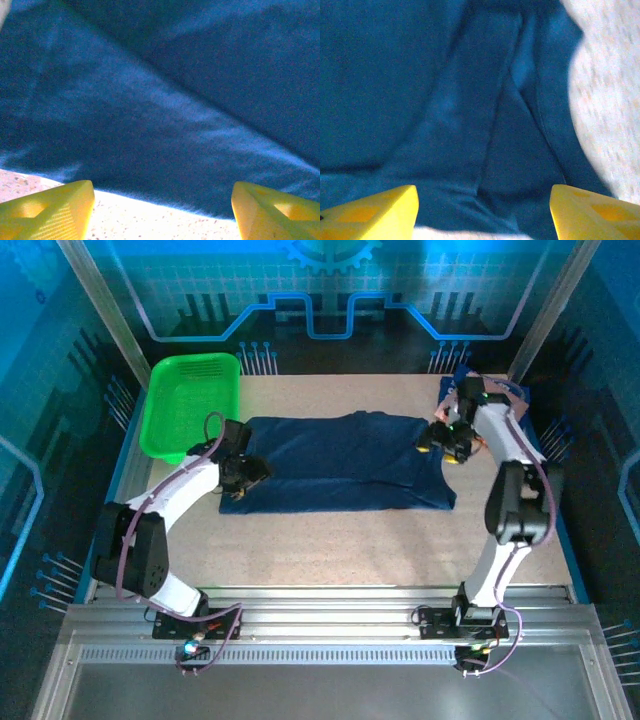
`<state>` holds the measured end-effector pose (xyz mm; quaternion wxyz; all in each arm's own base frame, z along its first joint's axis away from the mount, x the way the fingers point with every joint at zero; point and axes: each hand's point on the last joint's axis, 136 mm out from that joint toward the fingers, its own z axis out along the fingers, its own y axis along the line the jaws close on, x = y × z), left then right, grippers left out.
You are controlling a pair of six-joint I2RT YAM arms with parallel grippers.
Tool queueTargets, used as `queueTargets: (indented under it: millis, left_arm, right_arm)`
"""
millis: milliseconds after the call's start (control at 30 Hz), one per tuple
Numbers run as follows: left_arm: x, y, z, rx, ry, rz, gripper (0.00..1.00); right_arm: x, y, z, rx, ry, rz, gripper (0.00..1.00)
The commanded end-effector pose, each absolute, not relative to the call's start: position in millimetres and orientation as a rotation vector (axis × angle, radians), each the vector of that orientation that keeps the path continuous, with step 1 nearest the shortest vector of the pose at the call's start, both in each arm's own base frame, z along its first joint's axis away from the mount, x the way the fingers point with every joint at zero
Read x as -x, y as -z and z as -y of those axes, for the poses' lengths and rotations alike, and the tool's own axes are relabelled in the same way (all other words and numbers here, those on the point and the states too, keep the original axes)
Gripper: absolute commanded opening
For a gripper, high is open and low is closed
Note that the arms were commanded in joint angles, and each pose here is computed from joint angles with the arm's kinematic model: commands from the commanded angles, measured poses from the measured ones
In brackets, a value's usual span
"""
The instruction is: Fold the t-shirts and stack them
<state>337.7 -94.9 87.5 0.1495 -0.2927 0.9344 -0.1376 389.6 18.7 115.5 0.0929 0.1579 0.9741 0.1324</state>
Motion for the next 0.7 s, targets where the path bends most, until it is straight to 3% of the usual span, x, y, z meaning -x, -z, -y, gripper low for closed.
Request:
queueTargets:
  millis: [0, 300, 467, 600, 667]
  left_arm:
    - [-346.1, -79.9, 115.1, 0.825, 0.513, -2.673, 0.73]
    - [-365.0, -47.8, 102.5, 0.895, 0.371, -2.719, 0.67]
    - [-355.0, -24.4, 70.1, 1.036, 0.271, -2.728, 0.63]
    - [-340.0, -11.5, 44.4, 1.1, 0.197, -2.74, 0.6]
    - [-333.9, -8.6, 37.0, 1.114, 0.171, -2.748, 0.59]
  right_arm:
    - [-349.2, -89.2, -12.3, -0.541, -0.395, -2.941, 0.7]
    - [-332.8, -31.5, 1.2, -0.713, -0.362, -2.996, 0.57]
    - [-328.9, -17.4, 26.4, -0.862, -0.225, -2.995, 0.22]
    - [-317.2, -29.2, 44.8, -0.938, -0.17, -2.948, 0.07]
    - [-308.1, -36.4, 47.7, -0.956, -0.166, -2.938, 0.05]
